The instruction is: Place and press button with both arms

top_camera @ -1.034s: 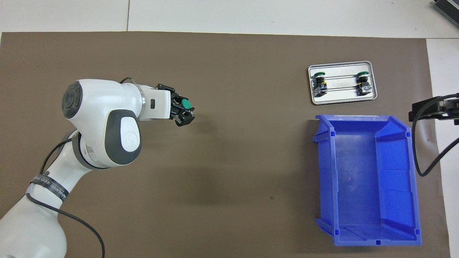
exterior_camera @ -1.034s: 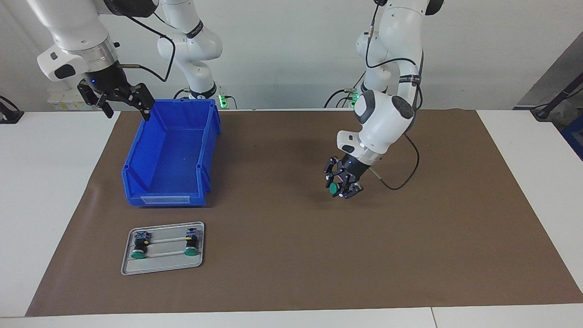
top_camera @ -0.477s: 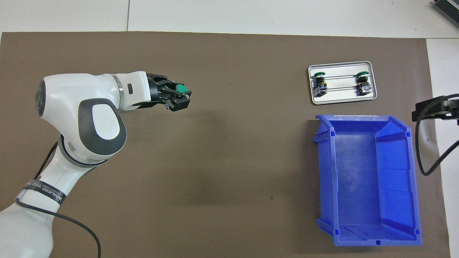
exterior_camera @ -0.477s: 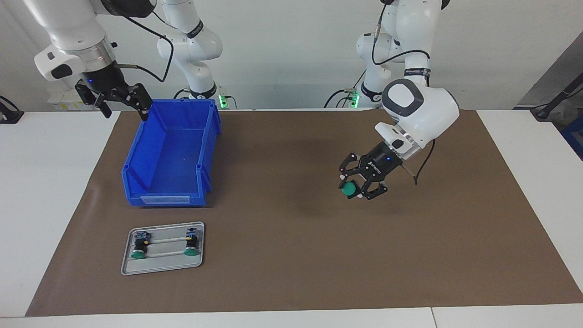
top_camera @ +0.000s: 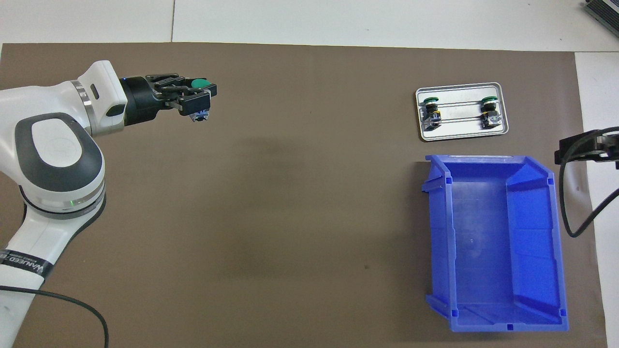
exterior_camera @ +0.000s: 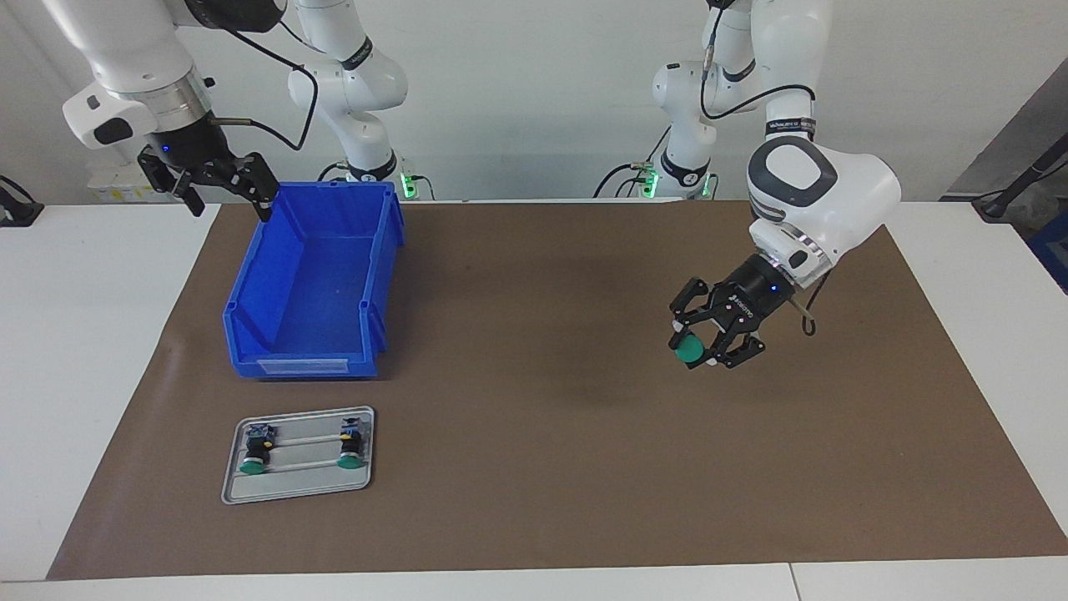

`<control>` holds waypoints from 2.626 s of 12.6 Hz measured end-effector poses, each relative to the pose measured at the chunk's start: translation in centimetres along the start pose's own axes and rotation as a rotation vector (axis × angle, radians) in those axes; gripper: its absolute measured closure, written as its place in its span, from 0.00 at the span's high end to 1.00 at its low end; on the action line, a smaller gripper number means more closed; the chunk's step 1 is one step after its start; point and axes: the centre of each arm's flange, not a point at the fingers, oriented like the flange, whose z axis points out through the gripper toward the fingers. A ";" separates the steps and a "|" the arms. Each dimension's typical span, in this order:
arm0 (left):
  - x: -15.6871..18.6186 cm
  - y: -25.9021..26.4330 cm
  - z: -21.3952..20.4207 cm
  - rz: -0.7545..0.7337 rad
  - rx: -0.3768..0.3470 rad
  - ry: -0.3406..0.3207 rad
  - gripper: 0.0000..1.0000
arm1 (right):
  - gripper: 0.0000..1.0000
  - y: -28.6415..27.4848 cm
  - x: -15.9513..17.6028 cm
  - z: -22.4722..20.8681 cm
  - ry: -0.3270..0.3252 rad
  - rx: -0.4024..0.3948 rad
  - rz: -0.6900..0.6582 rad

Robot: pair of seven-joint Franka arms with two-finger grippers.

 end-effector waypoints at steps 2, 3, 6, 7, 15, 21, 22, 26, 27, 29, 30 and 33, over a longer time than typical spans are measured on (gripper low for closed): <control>0.2 0.6 -0.1 0.027 -0.004 0.003 0.40 | 1.00 -0.1 0.0 0.1 -0.005 0.000 -0.003; 0.3 0.7 -0.1 0.032 -0.005 0.004 0.40 | 1.00 -0.1 0.0 0.2 -0.005 -0.001 -0.001; 0.9 1.2 -0.9 0.043 0.000 0.018 0.40 | 1.00 -0.2 0.0 0.2 -0.005 0.000 -0.003; 1.1 1.4 -1.2 0.048 0.005 0.025 0.40 | 1.00 -0.4 -0.1 0.2 -0.005 0.000 -0.007; -3.9 1.1 -0.5 0.272 0.000 -0.049 0.40 | 1.00 -0.7 -0.1 0.1 -0.005 0.000 -0.012; -9.9 0.8 0.3 0.369 -0.034 -0.137 0.40 | 1.00 -0.7 -0.1 0.1 -0.005 0.000 -0.012; -10.4 0.7 0.4 0.382 -0.044 -0.146 0.40 | 1.00 -0.7 -0.1 0.1 -0.005 0.000 -0.012; -12.2 -0.2 1.0 0.391 -0.115 -0.154 0.40 | 1.00 -0.7 -0.1 0.1 -0.005 0.000 -0.012; -12.9 -0.7 1.4 0.392 -0.137 -0.144 0.40 | 1.00 -0.7 -0.1 0.1 -0.005 0.000 -0.012; -14.4 -2.4 2.3 0.391 -0.161 -0.144 0.40 | 1.00 -0.7 -0.1 0.1 -0.005 0.000 -0.012; -14.9 -2.9 2.7 0.388 -0.165 -0.149 0.40 | 1.00 -0.7 -0.1 0.1 -0.005 0.000 -0.012; -15.5 -3.7 3.0 0.391 -0.166 -0.148 0.40 | 1.00 -0.7 -0.1 0.1 -0.005 0.000 -0.012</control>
